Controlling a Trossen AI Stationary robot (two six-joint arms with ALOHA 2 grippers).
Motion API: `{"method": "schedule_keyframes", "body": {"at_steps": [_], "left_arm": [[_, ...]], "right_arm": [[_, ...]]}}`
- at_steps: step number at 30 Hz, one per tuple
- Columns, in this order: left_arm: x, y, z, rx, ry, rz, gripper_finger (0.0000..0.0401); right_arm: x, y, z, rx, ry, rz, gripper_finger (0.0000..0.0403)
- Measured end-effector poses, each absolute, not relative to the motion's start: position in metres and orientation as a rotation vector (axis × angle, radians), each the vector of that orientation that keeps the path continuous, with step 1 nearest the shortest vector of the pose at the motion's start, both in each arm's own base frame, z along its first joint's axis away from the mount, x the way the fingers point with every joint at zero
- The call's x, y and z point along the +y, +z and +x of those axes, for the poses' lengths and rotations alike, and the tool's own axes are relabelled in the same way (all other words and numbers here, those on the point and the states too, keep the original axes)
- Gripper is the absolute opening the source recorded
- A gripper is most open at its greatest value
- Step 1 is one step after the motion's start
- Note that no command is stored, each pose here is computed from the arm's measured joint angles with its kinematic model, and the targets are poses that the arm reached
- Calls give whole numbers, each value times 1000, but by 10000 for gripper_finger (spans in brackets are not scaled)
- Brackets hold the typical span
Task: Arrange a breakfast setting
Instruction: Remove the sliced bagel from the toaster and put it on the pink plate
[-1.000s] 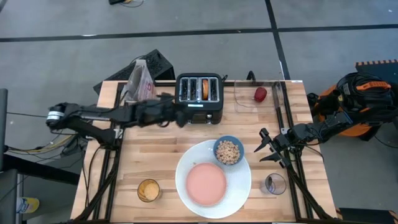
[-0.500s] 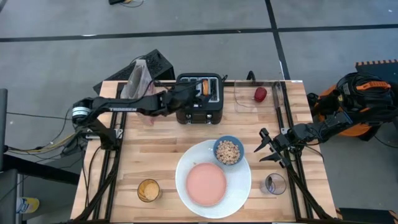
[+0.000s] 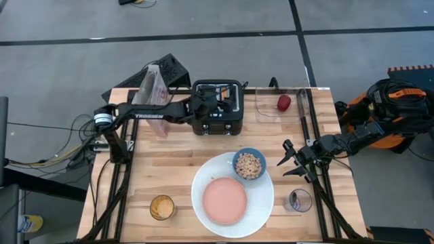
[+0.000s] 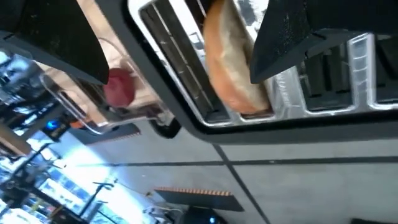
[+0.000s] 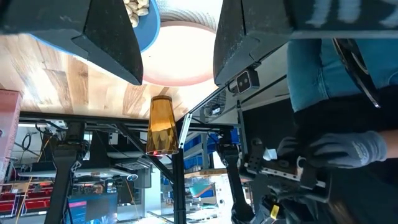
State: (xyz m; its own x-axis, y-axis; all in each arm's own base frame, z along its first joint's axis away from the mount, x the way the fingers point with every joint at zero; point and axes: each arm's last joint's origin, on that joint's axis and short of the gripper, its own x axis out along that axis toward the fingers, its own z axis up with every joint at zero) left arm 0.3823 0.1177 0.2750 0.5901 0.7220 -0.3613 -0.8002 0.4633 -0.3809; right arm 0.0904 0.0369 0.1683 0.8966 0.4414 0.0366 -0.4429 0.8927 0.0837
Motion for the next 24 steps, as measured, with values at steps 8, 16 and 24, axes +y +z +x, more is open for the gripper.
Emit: {"method": "schedule_keyframes", "body": {"at_steps": [8, 16, 24], "left_arm": [[126, 264, 387, 160, 967, -533, 374], [129, 256, 391, 168, 970, -530, 374], [134, 252, 392, 192, 965, -491, 374]], "right_arm": [[37, 168, 90, -17, 459, 91, 217], [37, 168, 90, -17, 459, 90, 217], [37, 168, 90, -17, 459, 91, 217]]}}
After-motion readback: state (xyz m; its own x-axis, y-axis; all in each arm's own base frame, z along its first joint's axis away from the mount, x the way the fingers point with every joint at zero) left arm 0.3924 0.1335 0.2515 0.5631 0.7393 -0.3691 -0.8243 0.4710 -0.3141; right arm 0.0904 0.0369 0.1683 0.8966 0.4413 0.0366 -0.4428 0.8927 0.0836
